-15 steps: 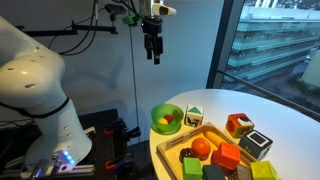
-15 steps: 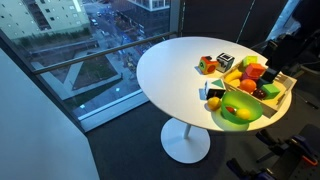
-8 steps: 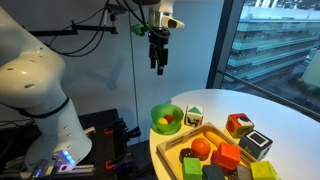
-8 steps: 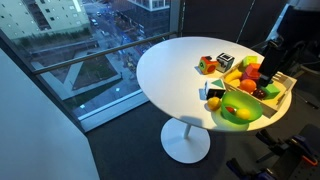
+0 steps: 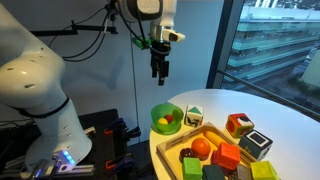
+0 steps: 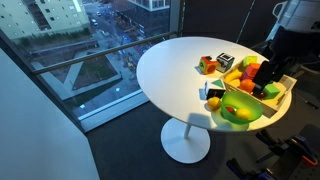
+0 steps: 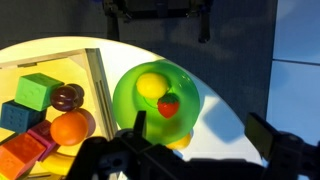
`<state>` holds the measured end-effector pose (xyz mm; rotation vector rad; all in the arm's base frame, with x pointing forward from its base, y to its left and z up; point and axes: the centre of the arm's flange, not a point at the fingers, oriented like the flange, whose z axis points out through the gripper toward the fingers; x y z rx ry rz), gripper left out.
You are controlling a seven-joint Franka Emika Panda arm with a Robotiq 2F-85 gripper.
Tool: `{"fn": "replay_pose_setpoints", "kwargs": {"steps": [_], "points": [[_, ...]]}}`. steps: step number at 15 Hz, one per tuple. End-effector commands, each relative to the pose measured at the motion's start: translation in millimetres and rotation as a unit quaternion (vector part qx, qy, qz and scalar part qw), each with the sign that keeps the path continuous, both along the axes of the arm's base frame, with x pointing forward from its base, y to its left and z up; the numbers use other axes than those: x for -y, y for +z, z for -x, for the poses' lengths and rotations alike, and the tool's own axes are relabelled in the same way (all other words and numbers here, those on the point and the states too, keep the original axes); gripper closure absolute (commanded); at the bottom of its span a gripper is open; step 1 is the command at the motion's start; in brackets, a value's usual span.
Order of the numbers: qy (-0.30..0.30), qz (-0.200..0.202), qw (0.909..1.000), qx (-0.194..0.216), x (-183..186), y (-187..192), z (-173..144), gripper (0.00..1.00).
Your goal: Pick up the red strawberry toy from the green bowl and put it on the table
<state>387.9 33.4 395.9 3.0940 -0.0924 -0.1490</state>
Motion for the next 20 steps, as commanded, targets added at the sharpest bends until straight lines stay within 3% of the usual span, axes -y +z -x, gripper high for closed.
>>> {"fn": "replay_pose_setpoints", "kwargs": {"steps": [1,7,20], "points": [[0.011,0.011,0.9998,0.016,11.3,-21.4,0.7,0.00],[0.012,0.023,0.9996,0.013,23.4,-48.1,0.7,0.00],[0.000,0.021,0.9998,-0.005,22.6,-61.0,-1.5,0.00]]}}
